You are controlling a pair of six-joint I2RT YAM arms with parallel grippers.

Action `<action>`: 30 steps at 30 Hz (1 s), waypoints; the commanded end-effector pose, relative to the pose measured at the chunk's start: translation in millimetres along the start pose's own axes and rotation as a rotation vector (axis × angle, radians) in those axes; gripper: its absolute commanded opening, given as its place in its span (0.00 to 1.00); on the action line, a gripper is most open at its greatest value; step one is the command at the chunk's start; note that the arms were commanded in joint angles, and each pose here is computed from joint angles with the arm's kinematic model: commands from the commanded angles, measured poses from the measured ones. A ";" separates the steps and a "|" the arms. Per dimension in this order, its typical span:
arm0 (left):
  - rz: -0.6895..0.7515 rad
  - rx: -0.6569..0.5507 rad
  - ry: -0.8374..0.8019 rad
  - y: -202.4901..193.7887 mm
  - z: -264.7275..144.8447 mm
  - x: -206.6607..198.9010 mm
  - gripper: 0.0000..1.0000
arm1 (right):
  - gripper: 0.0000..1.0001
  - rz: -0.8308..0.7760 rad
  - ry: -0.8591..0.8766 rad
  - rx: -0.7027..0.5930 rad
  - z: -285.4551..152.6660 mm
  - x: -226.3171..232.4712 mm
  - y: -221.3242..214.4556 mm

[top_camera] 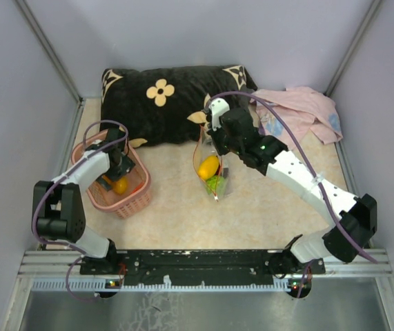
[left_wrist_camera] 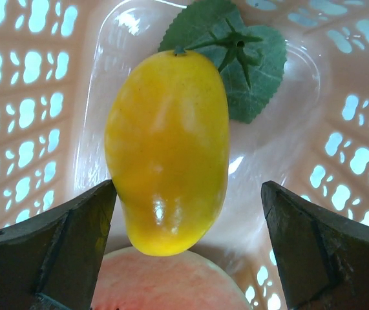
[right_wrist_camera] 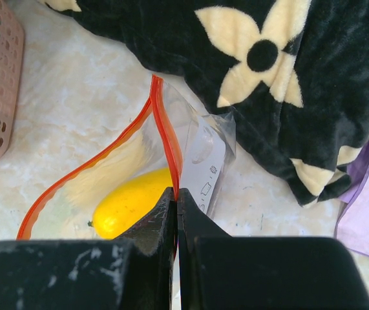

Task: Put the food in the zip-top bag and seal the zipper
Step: Pick up the fake fruit from the bin.

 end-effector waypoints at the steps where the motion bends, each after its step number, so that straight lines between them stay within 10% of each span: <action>1: 0.014 -0.066 -0.006 17.0 -1.7 -0.8 0.99 | 0.01 0.003 0.023 -0.085 -11.4 -0.1 17.8; 11: 0.067 -0.027 0.022 7.6 25.1 -1.8 0.93 | 0.01 0.009 0.036 -0.074 -8.5 1.1 12.8; 30: 0.108 -0.163 -0.179 15.0 -31.4 15.5 0.44 | 0.01 0.053 0.088 -0.088 -11.3 8.9 22.2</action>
Point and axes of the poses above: each gripper's point midway between its finger pads, its own z axis out along the fingers, its own x axis along the line the jaws close on, y = z × x, the point moved 8 cm from there along -z, back along the fingers, and after that the axes turned 13 degrees about z, right-handed, at the moved point
